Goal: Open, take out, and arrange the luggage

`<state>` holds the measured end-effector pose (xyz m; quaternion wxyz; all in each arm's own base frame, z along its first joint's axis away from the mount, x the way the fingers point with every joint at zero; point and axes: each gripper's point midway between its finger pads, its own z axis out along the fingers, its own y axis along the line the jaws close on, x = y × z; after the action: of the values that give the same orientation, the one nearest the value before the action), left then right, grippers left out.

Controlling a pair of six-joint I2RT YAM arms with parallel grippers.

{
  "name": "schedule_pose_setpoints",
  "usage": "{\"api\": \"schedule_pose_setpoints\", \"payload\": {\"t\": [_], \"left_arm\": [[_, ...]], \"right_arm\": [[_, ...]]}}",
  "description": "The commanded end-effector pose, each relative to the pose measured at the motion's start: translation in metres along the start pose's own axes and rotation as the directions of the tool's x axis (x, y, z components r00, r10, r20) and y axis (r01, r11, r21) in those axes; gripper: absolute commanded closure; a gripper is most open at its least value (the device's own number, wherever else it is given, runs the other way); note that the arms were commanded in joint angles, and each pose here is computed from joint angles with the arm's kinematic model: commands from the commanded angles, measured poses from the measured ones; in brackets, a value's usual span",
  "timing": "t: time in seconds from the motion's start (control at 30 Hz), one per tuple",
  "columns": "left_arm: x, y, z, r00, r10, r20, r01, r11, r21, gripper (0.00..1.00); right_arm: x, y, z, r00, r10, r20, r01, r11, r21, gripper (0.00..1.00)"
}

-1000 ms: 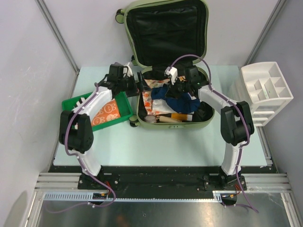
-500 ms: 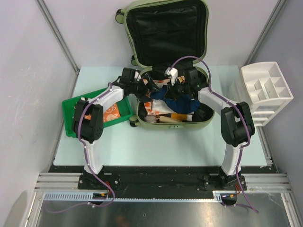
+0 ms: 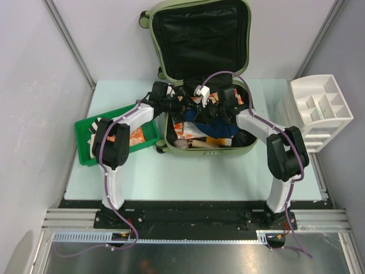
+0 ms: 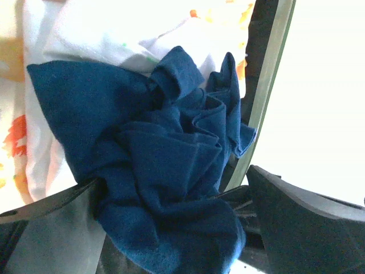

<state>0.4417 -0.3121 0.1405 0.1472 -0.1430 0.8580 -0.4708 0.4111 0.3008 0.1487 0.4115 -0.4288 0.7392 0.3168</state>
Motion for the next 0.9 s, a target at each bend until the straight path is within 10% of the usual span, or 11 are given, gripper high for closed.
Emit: {"api": "schedule_pose_setpoints", "payload": {"t": [0.0, 0.1, 0.13, 0.23, 0.47, 0.87], "left_arm": [[0.010, -0.017, 0.009, 0.998, 0.013, -0.054, -0.009, 0.998, 0.066, 0.00], [0.016, -0.033, 0.005, 0.989, 0.123, -0.086, -0.106, 0.979, 0.175, 0.17], [0.017, -0.041, 0.000, 0.983, 0.168, -0.079, -0.149, 0.967, 0.206, 0.58], [0.007, -0.042, -0.014, 0.970, 0.241, -0.015, -0.233, 0.951, 0.206, 1.00], [-0.028, -0.016, -0.074, 0.942, 0.314, 0.115, -0.328, 0.936, 0.130, 1.00], [-0.091, 0.080, -0.240, 0.836, 0.397, 0.379, -0.333, 0.916, -0.225, 1.00]], "right_arm": [[-0.036, 0.025, -0.009, 0.992, -0.085, 0.090, 0.090, 0.995, -0.049, 1.00], [-0.042, 0.024, -0.009, 0.990, -0.096, 0.106, 0.101, 0.994, -0.042, 1.00], [-0.045, 0.024, -0.010, 0.988, -0.103, 0.113, 0.108, 0.993, -0.037, 1.00], [-0.049, 0.018, -0.019, 0.987, -0.096, 0.125, 0.099, 0.995, -0.023, 0.89], [-0.060, 0.005, -0.054, 0.988, -0.051, 0.143, 0.049, 0.999, 0.018, 0.26], [-0.047, -0.025, -0.074, 0.995, -0.043, 0.093, 0.031, 0.991, 0.128, 0.13]]}}
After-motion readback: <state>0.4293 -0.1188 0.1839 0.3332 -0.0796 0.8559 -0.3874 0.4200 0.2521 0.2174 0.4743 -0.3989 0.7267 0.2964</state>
